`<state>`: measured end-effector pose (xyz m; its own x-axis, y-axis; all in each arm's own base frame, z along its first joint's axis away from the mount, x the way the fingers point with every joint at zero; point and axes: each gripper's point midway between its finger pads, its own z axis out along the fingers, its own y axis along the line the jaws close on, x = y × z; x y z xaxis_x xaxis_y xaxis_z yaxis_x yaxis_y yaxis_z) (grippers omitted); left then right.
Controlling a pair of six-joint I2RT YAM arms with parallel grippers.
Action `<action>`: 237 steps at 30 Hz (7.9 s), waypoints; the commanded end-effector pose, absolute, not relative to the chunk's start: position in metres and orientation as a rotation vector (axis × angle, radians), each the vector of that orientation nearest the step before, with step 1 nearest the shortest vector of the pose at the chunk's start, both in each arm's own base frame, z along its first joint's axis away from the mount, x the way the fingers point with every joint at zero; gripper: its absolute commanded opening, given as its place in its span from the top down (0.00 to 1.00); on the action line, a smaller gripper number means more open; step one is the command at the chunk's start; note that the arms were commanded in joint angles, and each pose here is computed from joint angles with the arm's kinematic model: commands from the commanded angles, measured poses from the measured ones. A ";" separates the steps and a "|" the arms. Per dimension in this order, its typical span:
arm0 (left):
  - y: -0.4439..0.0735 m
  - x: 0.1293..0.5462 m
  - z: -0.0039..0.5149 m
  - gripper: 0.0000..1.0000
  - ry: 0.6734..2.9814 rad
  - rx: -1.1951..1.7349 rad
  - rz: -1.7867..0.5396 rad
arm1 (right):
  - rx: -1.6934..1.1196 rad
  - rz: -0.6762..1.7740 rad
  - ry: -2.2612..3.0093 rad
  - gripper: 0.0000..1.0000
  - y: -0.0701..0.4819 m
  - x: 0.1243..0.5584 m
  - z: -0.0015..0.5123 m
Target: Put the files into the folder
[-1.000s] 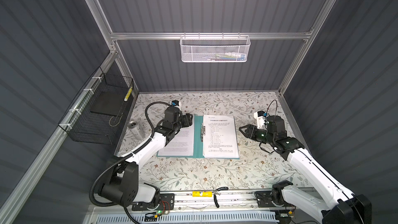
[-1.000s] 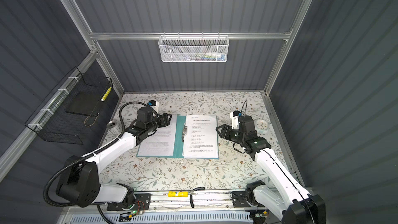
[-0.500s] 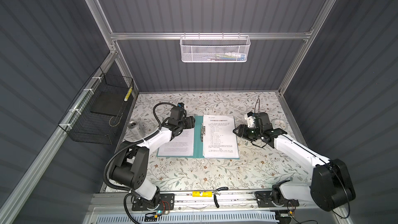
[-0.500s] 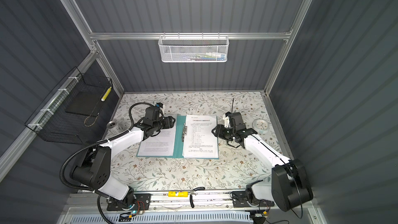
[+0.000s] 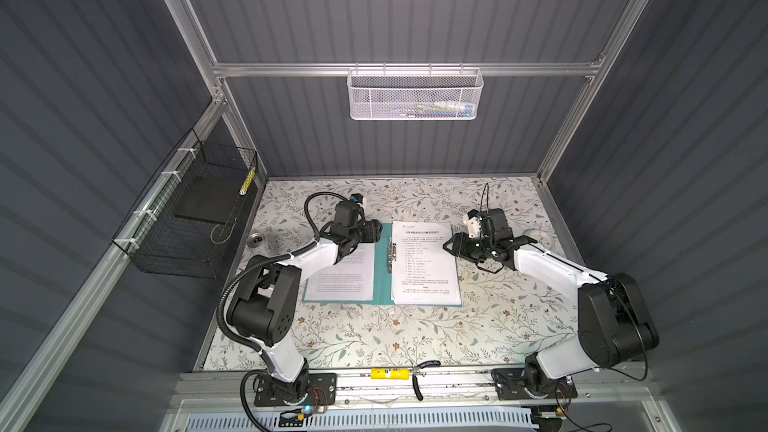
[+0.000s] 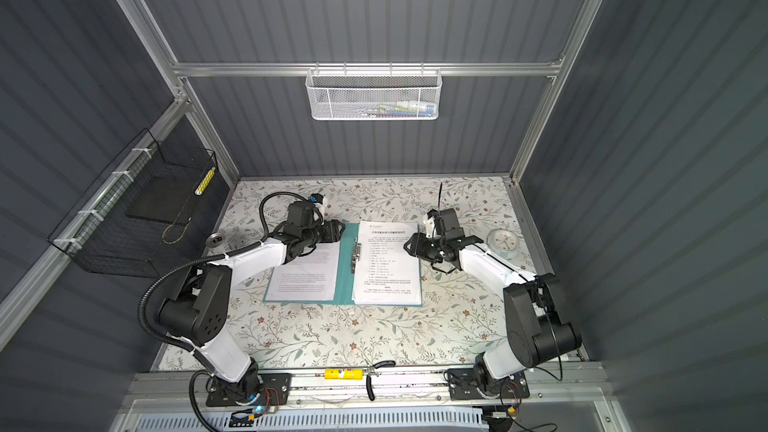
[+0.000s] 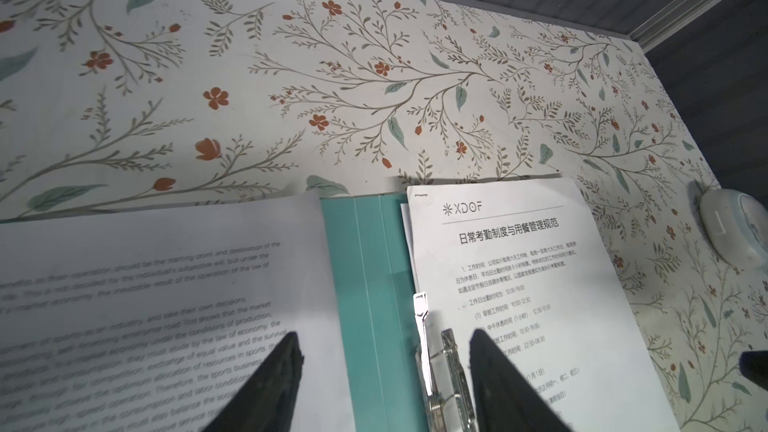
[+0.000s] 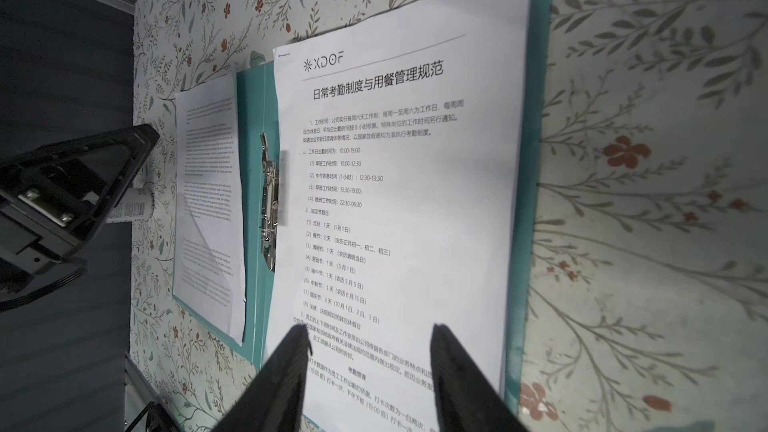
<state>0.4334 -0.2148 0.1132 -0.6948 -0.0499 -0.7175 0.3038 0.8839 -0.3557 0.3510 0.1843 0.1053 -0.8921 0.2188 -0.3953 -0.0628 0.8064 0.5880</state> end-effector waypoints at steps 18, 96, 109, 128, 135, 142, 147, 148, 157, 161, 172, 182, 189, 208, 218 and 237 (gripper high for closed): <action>-0.265 0.439 0.082 0.37 2.274 0.322 -0.793 | 0.094 0.963 2.503 0.51 0.199 0.353 0.108; -0.292 0.428 0.046 0.49 2.321 0.336 -1.012 | 0.090 1.076 2.497 0.51 0.218 0.348 0.106; -0.295 0.407 0.085 0.55 2.201 0.361 -1.074 | 0.080 1.087 2.471 0.52 0.221 0.355 0.116; -0.277 0.363 0.127 0.48 2.124 0.336 -0.975 | 0.116 1.142 2.481 0.53 0.253 0.342 0.123; -0.234 0.347 0.143 0.47 2.164 0.213 -0.778 | 0.175 1.276 2.487 0.61 0.289 0.339 0.124; -0.197 0.316 0.130 0.48 2.228 0.159 -0.650 | 0.263 1.330 2.523 0.70 0.322 0.341 0.107; -0.181 0.300 0.117 0.47 2.259 0.136 -0.646 | 0.363 1.393 2.509 0.72 0.329 0.348 0.100; -0.177 0.298 0.115 0.47 2.264 0.127 -0.641 | 0.380 1.402 2.506 0.72 0.330 0.349 0.098; -0.169 0.297 0.100 0.46 2.280 0.068 -0.660 | 0.416 1.529 2.540 0.71 0.352 0.356 0.082; -0.166 0.297 0.095 0.46 2.287 0.057 -0.650 | 0.436 1.597 2.552 0.72 0.360 0.352 0.076; -0.165 0.294 0.090 0.47 2.292 0.055 -0.661 | 0.492 1.706 2.545 0.77 0.372 0.341 0.069; -0.164 0.296 0.094 0.47 2.284 0.058 -0.653 | 0.504 1.692 2.568 0.78 0.370 0.332 0.060; -0.165 0.296 0.093 0.47 2.284 0.062 -0.654 | 0.510 1.704 2.565 0.78 0.370 0.329 0.057; -0.164 0.294 0.087 0.47 2.298 0.066 -0.657 | 0.507 1.743 2.542 0.82 0.378 0.332 0.055; -0.164 0.292 0.081 0.47 2.311 0.057 -0.658 | 0.516 1.760 2.525 0.86 0.380 0.330 0.053; -0.158 0.285 0.040 0.47 2.395 0.011 -0.628 | 0.521 1.734 2.585 0.92 0.373 0.320 0.036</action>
